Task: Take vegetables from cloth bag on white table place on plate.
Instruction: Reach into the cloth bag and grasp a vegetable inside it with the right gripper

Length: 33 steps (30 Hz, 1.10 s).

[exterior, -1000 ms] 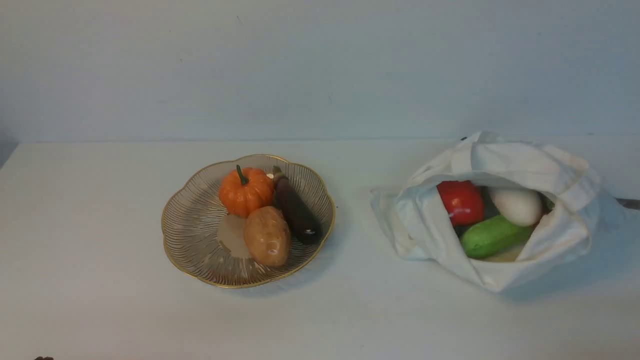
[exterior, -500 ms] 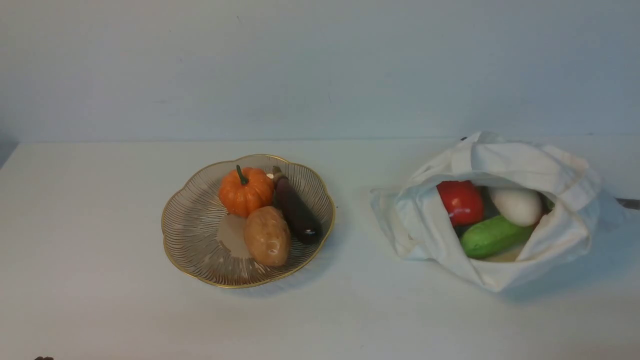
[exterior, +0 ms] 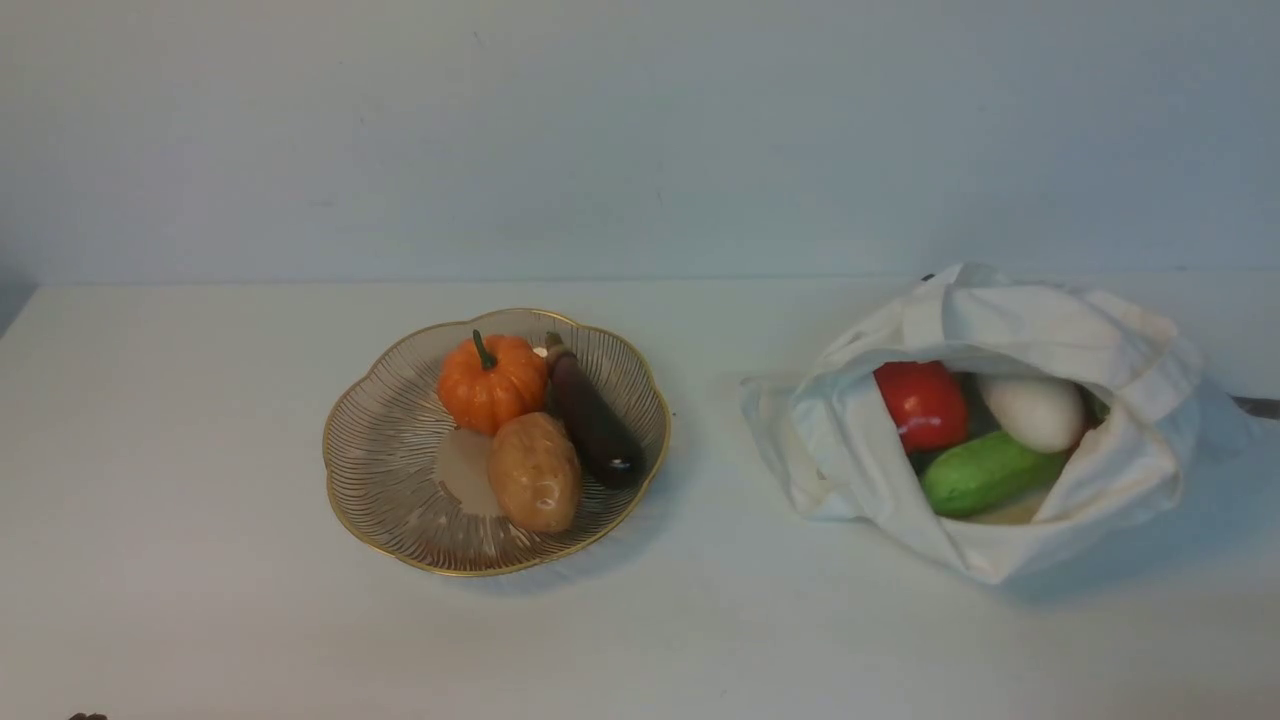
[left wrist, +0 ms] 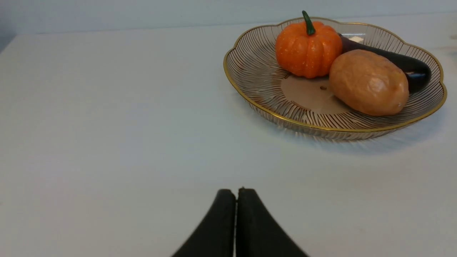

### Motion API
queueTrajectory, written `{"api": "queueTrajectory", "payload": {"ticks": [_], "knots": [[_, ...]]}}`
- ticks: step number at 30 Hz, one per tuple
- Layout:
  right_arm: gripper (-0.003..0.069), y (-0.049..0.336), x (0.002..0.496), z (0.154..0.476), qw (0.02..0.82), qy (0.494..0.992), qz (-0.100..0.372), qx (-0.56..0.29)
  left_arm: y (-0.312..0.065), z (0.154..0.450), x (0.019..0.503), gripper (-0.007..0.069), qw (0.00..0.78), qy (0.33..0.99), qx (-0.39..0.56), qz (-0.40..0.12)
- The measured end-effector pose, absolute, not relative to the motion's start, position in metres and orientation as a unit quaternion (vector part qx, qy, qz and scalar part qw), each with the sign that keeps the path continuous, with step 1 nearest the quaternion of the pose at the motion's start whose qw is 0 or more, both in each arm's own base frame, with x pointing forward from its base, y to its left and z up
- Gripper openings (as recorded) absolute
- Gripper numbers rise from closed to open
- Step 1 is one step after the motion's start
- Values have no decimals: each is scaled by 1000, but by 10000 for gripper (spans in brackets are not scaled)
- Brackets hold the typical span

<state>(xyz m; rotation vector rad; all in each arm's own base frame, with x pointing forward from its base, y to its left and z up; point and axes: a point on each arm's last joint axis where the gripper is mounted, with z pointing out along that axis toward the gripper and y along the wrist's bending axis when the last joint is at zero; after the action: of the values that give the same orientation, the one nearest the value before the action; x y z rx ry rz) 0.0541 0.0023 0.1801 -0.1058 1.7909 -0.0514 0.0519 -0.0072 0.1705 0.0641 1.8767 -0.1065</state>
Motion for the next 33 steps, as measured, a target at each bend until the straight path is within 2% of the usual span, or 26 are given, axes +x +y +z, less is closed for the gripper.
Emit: {"api": "queueTrajectory", "payload": {"ticks": [2, 6, 10, 13, 14, 16, 23, 26, 28, 29, 30, 33], "knots": [[-13, 2, 54, 180, 624, 780, -20, -44, -7, 171, 52, -8, 589, 806, 28, -46], [-13, 5, 55, 183, 643, 765, 34, 3, -7, 171, 52, -8, 589, 806, 28, -46], [-13, 2, 57, 200, 701, 691, 132, 116, -7, 171, 52, -8, 589, 806, 28, -46], [-13, -6, 56, 211, 729, 618, 199, 217, -7, 171, 52, -8, 589, 806, 28, -46], [-13, -6, 56, 211, 728, 618, 199, 218, -7, 171, 52, -8, 589, 806, 28, -46], [-13, -13, 54, 215, 734, 570, 235, 284, -7, 171, 52, -8, 589, 806, 28, -46], [-13, -26, 50, 218, 736, 495, 265, 378, -7, 171, 52, -8, 589, 806, 28, -46], [-13, -24, 50, 226, 733, 497, 279, 371, -7, 171, 52, -8, 589, 806, 28, -46], [-13, -11, 45, 257, 743, 528, 290, 291, -7, 171, 52, -8, 589, 806, 28, -46], [-13, -9, 46, 259, 741, 538, 289, 278, -7, 171, 52, -8, 589, 806, 28, -46], [-13, -1, 44, 283, 744, 568, 276, 219, -7, 171, 52, -8, 589, 806, 28, -46], [-13, 13, 52, 317, 710, 641, 258, 133, -7, 171, 52, -8, 589, 806, 28, -46]]}}
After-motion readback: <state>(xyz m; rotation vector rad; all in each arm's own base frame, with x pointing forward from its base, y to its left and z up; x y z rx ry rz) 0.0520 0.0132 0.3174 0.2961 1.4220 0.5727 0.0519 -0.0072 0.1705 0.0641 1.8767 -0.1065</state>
